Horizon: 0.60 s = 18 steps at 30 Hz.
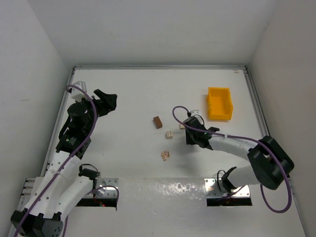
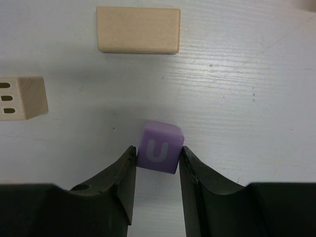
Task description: Build the wood block tower
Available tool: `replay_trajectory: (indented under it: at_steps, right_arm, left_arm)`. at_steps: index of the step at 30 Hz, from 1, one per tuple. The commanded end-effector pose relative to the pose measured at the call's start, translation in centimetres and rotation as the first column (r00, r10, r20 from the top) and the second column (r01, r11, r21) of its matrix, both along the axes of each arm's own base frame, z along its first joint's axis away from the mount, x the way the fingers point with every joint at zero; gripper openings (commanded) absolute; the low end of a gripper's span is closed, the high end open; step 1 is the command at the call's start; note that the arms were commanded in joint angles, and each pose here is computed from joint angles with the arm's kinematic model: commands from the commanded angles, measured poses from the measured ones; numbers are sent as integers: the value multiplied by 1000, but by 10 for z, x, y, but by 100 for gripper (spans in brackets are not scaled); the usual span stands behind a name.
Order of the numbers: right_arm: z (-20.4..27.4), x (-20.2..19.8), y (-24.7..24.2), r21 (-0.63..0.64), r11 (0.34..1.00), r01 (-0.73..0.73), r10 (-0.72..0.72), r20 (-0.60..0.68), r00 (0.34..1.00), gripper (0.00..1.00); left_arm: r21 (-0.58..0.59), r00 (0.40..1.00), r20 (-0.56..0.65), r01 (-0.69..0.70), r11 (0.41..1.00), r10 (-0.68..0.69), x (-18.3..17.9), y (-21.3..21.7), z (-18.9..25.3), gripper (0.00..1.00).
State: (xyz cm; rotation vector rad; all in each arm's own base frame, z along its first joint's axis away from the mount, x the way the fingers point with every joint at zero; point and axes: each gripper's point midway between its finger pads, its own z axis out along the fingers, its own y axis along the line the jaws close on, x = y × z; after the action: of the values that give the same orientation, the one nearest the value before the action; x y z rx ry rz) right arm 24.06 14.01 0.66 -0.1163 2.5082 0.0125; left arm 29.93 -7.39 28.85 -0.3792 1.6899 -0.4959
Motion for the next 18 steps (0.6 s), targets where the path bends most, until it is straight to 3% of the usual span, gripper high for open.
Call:
replay_trajectory:
  at_steps: [1, 7, 18]
  right_arm:
    - [24, 22, 9, 28, 1000, 6, -8, 90, 996, 35]
    - [33, 27, 18, 57, 998, -24, 17, 111, 994, 34]
    - [73, 54, 77, 129, 974, -186, 164, 165, 973, 34]
  left_arm:
    - [-13, 998, 68, 4, 1000, -3, 2, 0, 20, 68]
    - [-13, 998, 68, 10, 1000, -9, 1, -1, 20, 67]
    - [-14, 998, 69, 15, 1000, -14, 1, -2, 20, 67]
